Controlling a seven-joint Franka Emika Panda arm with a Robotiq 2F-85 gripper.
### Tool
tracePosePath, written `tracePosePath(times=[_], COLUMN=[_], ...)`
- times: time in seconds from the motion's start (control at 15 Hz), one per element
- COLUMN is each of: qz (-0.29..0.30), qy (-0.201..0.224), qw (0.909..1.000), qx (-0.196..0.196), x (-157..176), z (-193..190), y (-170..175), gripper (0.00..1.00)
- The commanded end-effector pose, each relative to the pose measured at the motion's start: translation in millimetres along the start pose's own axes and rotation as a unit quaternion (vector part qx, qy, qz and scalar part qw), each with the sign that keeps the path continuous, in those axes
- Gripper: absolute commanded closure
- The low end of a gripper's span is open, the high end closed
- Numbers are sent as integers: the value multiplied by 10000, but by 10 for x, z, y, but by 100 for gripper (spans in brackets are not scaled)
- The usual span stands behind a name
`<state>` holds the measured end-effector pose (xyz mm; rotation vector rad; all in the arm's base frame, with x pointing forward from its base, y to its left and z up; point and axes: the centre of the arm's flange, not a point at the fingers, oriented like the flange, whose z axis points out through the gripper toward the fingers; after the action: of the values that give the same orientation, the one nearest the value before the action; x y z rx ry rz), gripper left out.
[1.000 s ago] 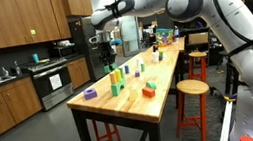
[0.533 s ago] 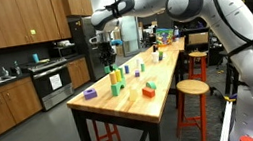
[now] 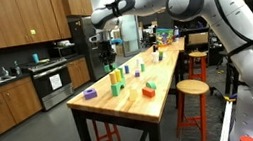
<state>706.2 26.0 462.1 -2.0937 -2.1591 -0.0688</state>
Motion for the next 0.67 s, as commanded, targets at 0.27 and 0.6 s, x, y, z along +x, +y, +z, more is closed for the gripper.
tracePosePath(times=[0.27,0.6], qz=[-191,-206], qy=[29,6], qw=[9998,9998], qx=[10,36], x=[-19,-47], z=[-28,-10], y=[-142,-143], gripper=[84,84])
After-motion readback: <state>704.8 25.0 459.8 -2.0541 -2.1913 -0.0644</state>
